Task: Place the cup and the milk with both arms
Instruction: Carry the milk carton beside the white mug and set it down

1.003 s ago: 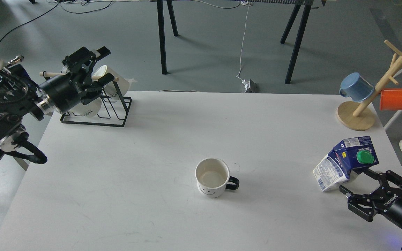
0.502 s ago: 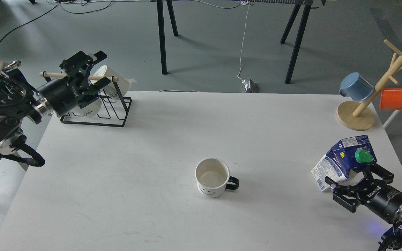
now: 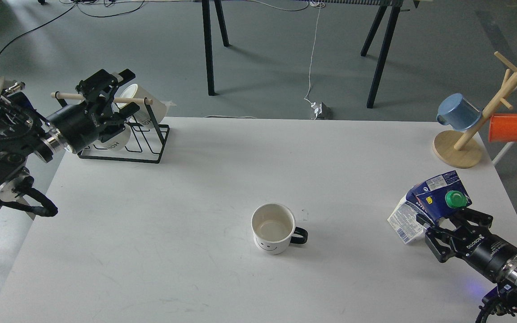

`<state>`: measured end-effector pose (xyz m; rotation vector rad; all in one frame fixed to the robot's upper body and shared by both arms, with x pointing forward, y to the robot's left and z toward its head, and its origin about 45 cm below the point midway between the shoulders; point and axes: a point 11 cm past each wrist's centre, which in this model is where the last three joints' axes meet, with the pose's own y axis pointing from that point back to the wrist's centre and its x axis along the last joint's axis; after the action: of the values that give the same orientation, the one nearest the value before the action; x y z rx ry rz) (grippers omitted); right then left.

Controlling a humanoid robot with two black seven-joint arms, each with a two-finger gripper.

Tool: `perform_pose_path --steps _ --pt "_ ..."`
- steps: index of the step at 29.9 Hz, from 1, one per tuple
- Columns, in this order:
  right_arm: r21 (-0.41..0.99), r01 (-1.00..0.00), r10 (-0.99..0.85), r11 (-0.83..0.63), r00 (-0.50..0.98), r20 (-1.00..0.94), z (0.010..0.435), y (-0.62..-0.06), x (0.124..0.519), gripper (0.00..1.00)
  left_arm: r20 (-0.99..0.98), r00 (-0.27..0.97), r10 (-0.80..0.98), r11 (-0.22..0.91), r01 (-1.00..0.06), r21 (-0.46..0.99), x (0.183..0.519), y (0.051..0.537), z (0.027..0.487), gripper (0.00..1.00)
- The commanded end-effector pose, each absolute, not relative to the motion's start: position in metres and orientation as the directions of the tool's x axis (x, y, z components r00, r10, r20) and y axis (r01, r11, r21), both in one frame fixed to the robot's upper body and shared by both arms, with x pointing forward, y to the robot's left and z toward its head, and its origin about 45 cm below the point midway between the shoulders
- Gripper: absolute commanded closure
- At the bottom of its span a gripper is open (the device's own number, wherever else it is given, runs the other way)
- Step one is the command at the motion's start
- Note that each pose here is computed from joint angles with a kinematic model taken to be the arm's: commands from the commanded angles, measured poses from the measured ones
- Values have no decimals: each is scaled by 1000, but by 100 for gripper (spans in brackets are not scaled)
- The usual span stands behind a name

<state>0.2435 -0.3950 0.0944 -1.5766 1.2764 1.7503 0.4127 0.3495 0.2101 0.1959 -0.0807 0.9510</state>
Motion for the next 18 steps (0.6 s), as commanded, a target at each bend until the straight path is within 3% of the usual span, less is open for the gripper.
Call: perform_pose_path --steps 1,5,10,18 --pt "273 -816 -228 -509 -178 -957 102 -371 264 59 155 572 805 556 -820 138 413 353 208 1" --pt "225 -782 -244 -582 -96 -965 112 -337 287 60 154 571 806 555 -820 140 412 353 207 1" --pt "203 -691 -225 -694 -60 -972 99 -270 289 60 154 571 806 555 -820 140 412 353 207 1" --pt "225 -651 -229 -725 -80 -970 81 -247 270 60 156 562 812 544 -826 147 412 358 205 1"
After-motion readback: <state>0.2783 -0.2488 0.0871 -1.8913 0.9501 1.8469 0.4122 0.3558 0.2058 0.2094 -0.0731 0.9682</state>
